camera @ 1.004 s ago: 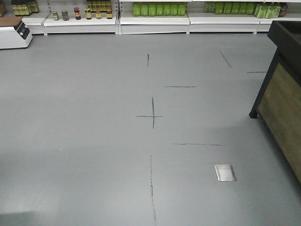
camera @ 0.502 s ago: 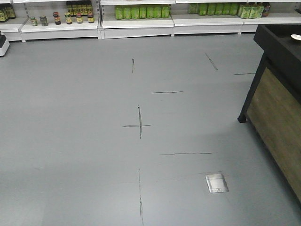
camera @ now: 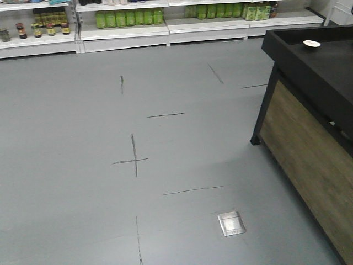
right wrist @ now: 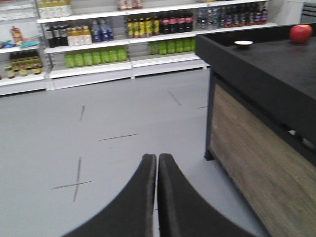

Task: Pick three apples into basket with both arms
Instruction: 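Turn the base along the fruit table toward the light-blue basket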

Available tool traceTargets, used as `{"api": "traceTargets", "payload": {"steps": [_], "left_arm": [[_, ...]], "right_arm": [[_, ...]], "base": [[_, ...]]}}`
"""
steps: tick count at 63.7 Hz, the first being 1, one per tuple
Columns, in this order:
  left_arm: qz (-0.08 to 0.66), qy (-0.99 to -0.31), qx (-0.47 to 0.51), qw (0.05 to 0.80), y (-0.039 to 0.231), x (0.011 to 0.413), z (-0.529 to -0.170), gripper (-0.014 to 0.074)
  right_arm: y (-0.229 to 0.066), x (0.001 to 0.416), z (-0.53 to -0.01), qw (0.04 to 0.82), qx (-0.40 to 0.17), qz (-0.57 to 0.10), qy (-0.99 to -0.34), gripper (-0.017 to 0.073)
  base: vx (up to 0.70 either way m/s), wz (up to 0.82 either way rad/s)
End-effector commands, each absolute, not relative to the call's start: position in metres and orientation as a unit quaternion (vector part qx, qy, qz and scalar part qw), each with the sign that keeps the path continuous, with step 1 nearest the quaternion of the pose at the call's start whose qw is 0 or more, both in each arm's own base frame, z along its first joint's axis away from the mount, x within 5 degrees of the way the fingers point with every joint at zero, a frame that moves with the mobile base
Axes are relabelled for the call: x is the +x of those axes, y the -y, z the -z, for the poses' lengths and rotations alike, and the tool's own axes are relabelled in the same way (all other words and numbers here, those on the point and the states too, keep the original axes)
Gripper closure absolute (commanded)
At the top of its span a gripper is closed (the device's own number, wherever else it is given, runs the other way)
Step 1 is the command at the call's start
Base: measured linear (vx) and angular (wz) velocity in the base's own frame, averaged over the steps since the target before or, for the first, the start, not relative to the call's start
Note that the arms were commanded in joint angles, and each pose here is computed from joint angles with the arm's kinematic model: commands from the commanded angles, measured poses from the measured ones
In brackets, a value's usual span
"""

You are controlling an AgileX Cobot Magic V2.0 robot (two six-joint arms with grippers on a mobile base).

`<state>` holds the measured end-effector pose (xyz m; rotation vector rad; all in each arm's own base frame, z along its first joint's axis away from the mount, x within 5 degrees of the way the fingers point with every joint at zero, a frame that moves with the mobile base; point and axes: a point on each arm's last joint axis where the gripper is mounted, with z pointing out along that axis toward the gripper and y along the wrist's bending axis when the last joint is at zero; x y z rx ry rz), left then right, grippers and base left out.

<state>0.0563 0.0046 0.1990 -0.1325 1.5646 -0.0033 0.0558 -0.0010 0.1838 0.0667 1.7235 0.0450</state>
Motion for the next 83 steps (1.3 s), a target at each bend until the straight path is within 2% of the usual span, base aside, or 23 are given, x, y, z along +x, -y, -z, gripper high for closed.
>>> {"api": "traceTargets", "payload": {"steps": [1, 83], "left_arm": [[0.006, -0.680, -0.063, 0.730, -0.0047, 0.0560, -0.1987, 0.0600], [0.006, -0.680, -0.063, 0.730, -0.0047, 0.0560, -0.1987, 0.0600]], "right_arm": [[0.0011, 0.0562, -0.1861, 0.675, 0.024, -0.014, -0.737, 0.0564], [0.0011, 0.0562, -0.1861, 0.675, 0.024, -0.014, -0.737, 0.0564]], "base": [[0.17, -0.40], [0.09, -0.48]]}}
